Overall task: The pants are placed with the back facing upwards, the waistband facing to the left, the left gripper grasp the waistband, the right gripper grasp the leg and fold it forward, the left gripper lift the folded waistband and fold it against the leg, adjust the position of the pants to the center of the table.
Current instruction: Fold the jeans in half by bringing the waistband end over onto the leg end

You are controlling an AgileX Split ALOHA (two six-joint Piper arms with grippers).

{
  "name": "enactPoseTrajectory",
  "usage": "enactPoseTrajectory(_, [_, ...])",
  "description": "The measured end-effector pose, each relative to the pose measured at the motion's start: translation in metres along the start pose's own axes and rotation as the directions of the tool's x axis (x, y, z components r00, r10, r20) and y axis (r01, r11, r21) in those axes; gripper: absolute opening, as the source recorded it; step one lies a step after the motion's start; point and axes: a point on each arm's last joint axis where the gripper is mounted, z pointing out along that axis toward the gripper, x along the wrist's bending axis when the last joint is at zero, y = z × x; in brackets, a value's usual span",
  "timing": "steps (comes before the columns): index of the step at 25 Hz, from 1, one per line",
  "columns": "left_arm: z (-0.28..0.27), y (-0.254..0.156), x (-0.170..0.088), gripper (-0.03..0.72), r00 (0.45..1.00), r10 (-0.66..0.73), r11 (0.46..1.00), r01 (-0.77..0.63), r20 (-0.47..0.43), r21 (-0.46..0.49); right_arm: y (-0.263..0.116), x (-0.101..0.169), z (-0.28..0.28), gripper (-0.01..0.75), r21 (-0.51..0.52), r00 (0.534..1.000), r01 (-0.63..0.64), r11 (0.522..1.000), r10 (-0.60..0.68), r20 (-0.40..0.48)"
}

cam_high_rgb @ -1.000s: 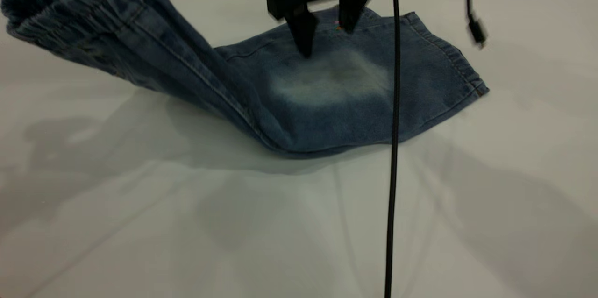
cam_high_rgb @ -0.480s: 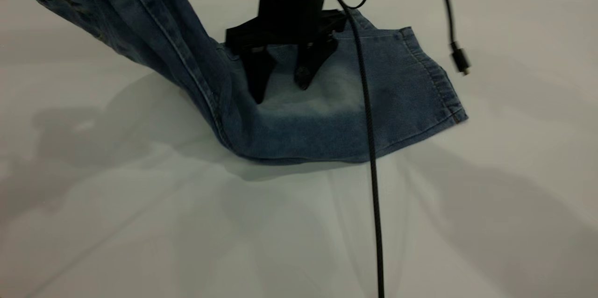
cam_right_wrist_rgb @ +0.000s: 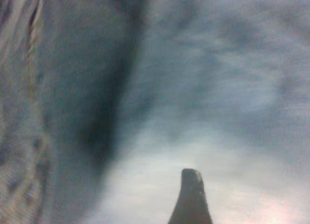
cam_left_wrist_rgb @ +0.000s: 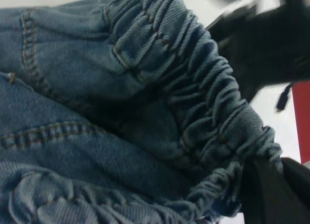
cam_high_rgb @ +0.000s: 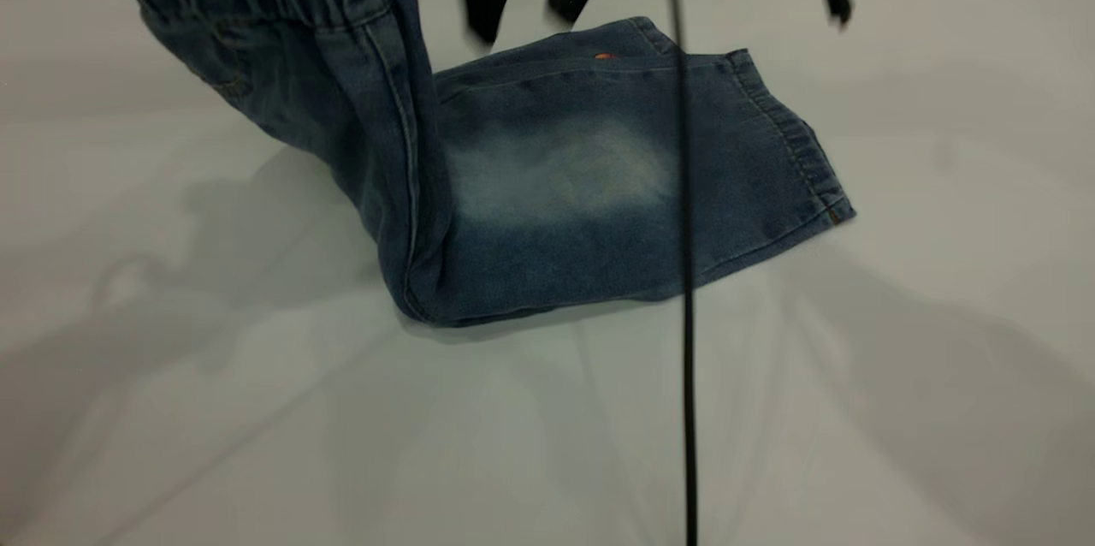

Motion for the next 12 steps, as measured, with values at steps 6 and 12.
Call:
enactPoseTrajectory(6, [0.028, 0.012, -0.016, 0.051, 0.998, 0.055, 0.998, -0.056, 0.026, 0.030, 0.014, -0.049, -0.077, 0.473, -0.190, 0.992, -0.048, 0.981, 0.069, 0.110])
enactPoseTrajectory(12, [0.081, 0.014, -0.032, 0.051, 0.990, 0.123, 0.984, -0.131, 0.065, 0.121, 0.001, -0.098, -0.135, 0.474, -0.293, 0.972, -0.125, 0.948, 0.176, 0.155])
